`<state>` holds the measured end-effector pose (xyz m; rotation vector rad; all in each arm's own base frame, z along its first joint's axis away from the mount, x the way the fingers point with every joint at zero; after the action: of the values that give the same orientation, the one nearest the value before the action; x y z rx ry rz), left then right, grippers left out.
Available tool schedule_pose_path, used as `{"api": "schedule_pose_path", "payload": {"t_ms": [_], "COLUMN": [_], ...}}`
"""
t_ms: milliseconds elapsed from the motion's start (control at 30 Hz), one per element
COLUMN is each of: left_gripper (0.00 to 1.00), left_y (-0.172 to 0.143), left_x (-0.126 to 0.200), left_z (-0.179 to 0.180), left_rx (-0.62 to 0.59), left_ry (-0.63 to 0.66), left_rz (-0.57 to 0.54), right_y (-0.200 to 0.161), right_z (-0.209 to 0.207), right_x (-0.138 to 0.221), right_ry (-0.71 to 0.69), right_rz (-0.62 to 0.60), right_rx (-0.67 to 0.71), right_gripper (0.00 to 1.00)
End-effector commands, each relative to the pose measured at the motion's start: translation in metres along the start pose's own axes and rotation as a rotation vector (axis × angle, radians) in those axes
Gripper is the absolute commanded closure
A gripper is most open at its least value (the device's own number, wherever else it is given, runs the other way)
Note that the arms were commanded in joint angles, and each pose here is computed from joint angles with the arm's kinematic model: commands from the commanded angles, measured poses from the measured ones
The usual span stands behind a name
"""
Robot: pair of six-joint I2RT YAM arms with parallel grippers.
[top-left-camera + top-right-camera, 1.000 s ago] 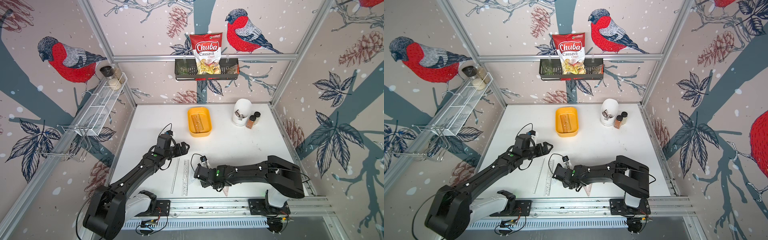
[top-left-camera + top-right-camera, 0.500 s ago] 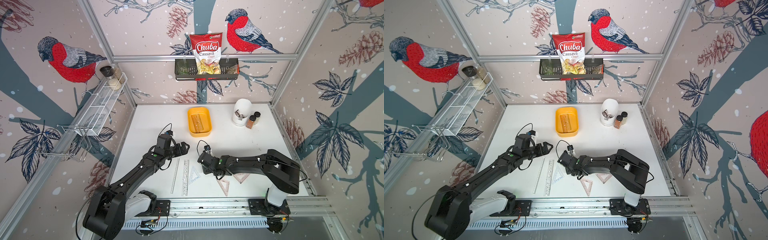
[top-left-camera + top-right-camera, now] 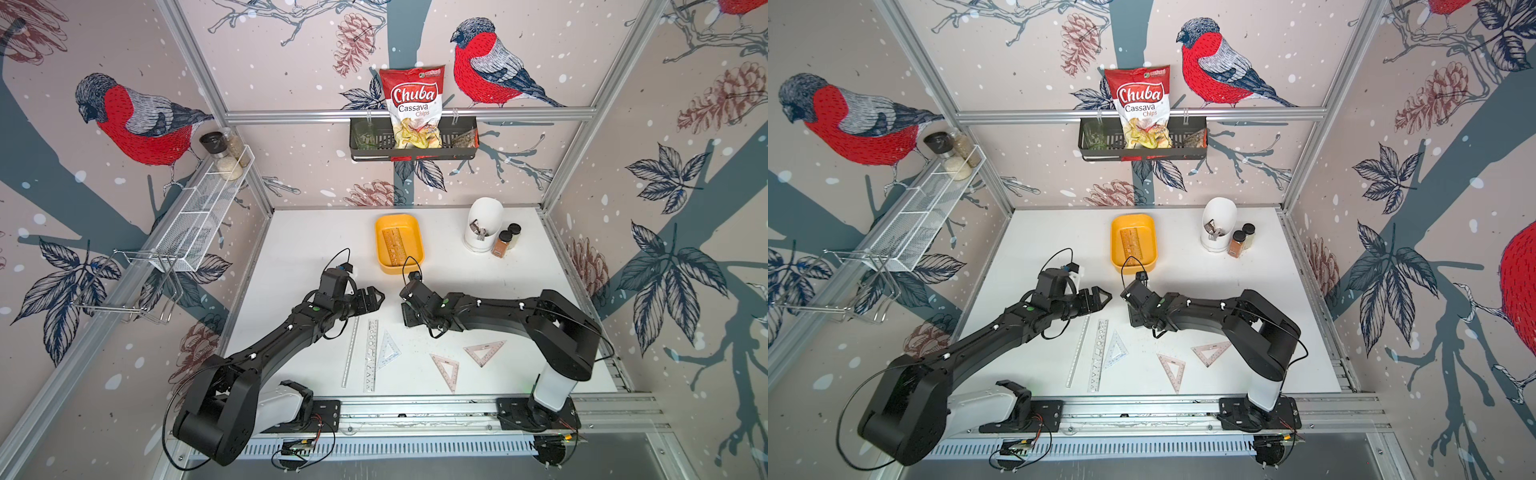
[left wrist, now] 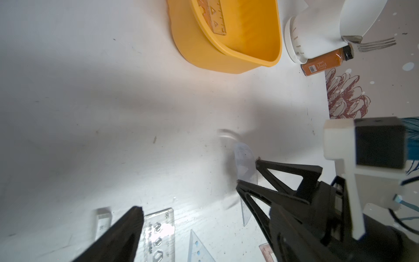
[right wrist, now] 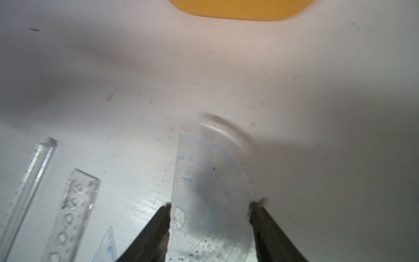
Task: Put the scattered rulers into the storage box
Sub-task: Pick up the ruler from the center of the board.
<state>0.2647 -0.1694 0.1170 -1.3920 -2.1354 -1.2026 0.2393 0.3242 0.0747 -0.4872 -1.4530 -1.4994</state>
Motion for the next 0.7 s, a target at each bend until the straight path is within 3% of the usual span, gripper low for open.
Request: {"api": "schedule_pose_path", "payload": {"t_ms": [0,300,667], "left_gripper": [0.12,0.14,0.25], "left_y": [0.003,-0.007,-0.018], "left_x": [-0.005,-0.021,-0.033], "left_z": [-0.014,-0.024,-0.022], "left_rx": [-0.002,0.005,0.038], "left_ry": [-0.061,-0.095,-0.137], "left_rz": [-0.004,0.039,0.09], "right_y": [0.008,0.003,0.002], "right_z": [0.01,0.001,-0.008], "right_x": [0.01,0.005,-0.001], "right_ry": [0.112,0.219,0.252], "right_rz": [-0.021,-0.002,0.012], "right_rx": [-0.014,-0.069,-0.086], "right_gripper": [0.4,0.4,0.41]}}
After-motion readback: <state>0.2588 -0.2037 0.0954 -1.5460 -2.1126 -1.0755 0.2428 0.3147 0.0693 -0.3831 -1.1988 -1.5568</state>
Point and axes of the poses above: each gripper's point midway between its finger pads, its own x axis back along the fingers, its own z axis along the line the jaws close on, y = z × x, the point moved 3 cm from there along x, back along the fingers, and after that the axes turned 4 degrees about -x, right-handed, at the moved point
